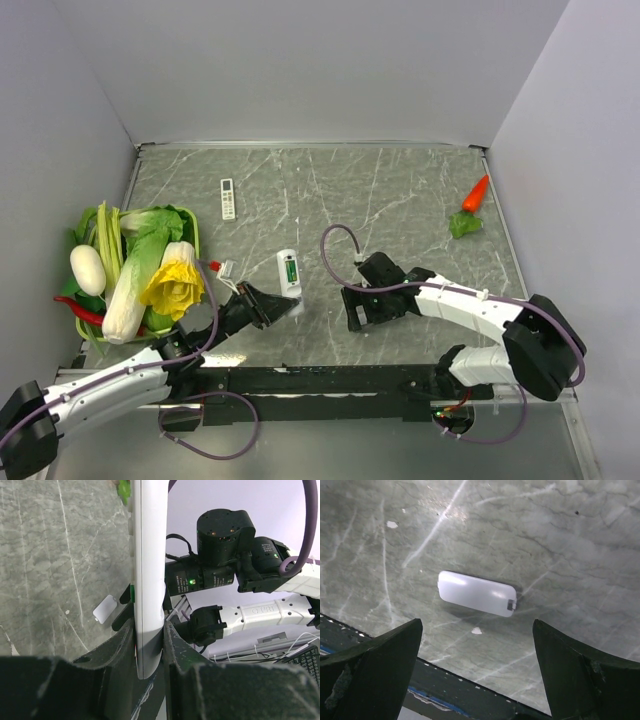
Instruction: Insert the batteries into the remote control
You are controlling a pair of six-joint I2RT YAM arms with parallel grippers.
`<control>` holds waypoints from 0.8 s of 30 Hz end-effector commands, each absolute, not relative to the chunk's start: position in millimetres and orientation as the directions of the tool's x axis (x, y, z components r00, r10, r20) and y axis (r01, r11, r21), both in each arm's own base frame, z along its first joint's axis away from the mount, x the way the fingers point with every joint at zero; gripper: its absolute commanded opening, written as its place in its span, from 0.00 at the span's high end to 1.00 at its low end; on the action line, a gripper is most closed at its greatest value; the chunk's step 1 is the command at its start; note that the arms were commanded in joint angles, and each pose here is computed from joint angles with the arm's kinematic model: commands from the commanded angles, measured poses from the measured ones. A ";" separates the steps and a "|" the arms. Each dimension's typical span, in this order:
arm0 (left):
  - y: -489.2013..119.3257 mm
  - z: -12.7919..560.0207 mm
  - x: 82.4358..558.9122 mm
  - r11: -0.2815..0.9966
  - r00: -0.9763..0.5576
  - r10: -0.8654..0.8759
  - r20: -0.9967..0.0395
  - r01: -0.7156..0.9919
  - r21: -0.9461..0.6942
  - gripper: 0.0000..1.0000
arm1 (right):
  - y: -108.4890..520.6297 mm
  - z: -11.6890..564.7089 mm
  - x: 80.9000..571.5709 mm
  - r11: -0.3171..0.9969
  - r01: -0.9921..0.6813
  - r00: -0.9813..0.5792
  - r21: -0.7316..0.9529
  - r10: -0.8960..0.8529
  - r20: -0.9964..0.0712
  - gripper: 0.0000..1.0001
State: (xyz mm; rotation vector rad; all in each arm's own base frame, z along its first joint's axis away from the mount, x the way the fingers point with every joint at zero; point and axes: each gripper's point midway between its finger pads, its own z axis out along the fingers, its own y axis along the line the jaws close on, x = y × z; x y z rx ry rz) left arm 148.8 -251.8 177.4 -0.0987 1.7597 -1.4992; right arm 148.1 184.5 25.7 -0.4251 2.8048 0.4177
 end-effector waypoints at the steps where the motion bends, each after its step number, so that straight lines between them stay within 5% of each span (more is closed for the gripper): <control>1: -251.5 190.6 151.6 0.271 -0.643 -0.556 -0.526 0.459 -0.846 0.98 | 196.8 28.3 155.2 0.907 -0.310 -0.921 0.284 -0.213 -0.325 0.02; 15: -249.8 191.7 149.5 0.256 -0.650 -0.562 -0.512 0.452 -0.855 0.98 | 249.7 37.4 182.1 0.824 -0.424 -0.888 0.376 -0.296 -0.351 0.10; 24: -242.8 193.1 154.0 0.263 -0.627 -0.599 -0.499 0.434 -0.862 0.98 | 267.7 51.3 208.2 0.816 -0.523 -0.810 0.246 -0.386 -0.441 0.10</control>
